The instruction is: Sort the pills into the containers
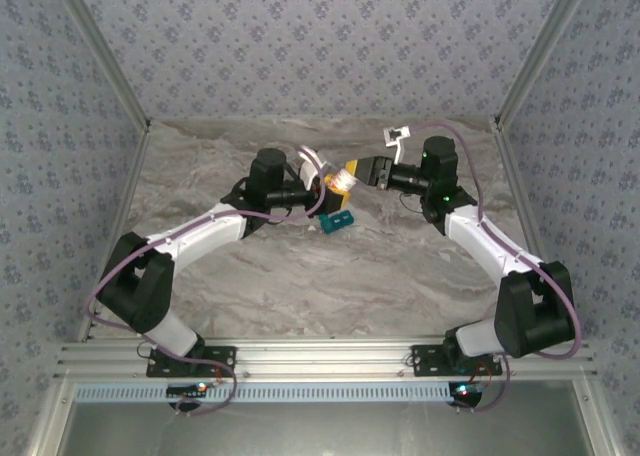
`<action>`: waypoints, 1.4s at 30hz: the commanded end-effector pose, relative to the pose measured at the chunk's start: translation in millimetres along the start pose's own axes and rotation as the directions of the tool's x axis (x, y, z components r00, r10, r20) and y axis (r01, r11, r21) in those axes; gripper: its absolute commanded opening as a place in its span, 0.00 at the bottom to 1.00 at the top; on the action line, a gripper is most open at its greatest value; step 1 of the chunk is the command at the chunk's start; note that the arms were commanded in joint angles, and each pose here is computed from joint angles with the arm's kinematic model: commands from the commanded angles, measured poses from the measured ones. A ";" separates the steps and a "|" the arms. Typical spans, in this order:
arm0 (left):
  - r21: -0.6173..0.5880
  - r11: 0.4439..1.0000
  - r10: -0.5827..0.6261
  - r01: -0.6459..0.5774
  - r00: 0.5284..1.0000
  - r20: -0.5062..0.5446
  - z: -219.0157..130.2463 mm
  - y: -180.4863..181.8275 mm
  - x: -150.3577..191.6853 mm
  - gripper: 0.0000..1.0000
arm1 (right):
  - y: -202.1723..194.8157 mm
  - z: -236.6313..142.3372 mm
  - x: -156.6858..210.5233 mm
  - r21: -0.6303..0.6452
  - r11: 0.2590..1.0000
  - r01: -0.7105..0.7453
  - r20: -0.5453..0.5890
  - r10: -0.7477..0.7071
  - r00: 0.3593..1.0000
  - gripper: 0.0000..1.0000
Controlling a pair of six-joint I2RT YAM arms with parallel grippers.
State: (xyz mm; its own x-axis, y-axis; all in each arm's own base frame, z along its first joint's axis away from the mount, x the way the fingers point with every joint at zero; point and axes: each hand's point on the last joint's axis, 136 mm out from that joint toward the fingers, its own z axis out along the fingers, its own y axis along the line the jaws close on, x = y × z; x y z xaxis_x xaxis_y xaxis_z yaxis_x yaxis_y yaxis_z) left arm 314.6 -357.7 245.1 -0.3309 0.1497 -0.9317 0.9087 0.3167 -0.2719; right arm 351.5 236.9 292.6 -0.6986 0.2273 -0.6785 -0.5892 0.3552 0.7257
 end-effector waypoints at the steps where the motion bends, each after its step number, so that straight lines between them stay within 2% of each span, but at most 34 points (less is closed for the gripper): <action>1: -0.005 1.000 0.005 -0.005 1.000 0.028 -8.5 3.2 -5.7 0.00 | -8.8 -8.8 -14.2 0.077 0.997 0.022 0.060 -0.027 0.998 0.42; 13: -0.040 0.999 0.003 -0.002 1.000 0.014 -7.7 10.6 1.7 0.00 | -7.3 -14.3 -6.6 0.132 0.991 -0.001 0.050 -0.006 0.999 0.77; 18: -0.047 0.999 0.007 -0.007 1.000 0.014 -7.7 11.9 1.0 0.00 | -8.0 -23.5 -10.1 0.181 0.983 -0.040 0.095 0.023 0.995 0.84; 24: -0.058 0.998 0.014 -0.013 1.000 0.010 -6.4 14.0 0.6 0.00 | -17.4 -13.0 -9.0 0.257 0.958 -0.127 0.095 0.106 0.990 0.85; 31: -0.053 0.999 0.012 -0.011 1.000 0.006 -5.6 12.2 1.1 0.00 | -15.0 7.8 -7.5 0.257 0.957 -0.131 0.064 0.118 0.991 0.83; 34: -0.053 0.999 0.010 -0.009 1.000 0.003 -5.1 12.8 2.6 0.00 | -11.3 15.3 -5.9 0.244 0.962 -0.127 0.050 0.118 0.992 0.79; 37: -0.052 0.999 0.010 -0.010 1.000 0.005 -5.0 12.1 1.8 0.00 | -10.4 19.7 -4.2 0.238 0.963 -0.124 0.038 0.119 0.992 0.73; 42: -0.052 0.999 0.008 -0.008 1.000 0.006 -4.8 12.5 1.9 0.00 | -11.9 19.2 -3.1 0.231 0.966 -0.118 0.032 0.113 0.993 0.45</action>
State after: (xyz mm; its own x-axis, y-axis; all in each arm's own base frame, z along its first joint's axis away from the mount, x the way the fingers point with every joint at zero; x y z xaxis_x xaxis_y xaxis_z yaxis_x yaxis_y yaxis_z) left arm 325.6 -346.8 232.0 -0.3578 0.1547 -0.9209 0.8817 0.3808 -0.2786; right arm 365.7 249.7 276.1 -0.7577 0.2939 -0.5827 -0.3808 0.5261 0.7604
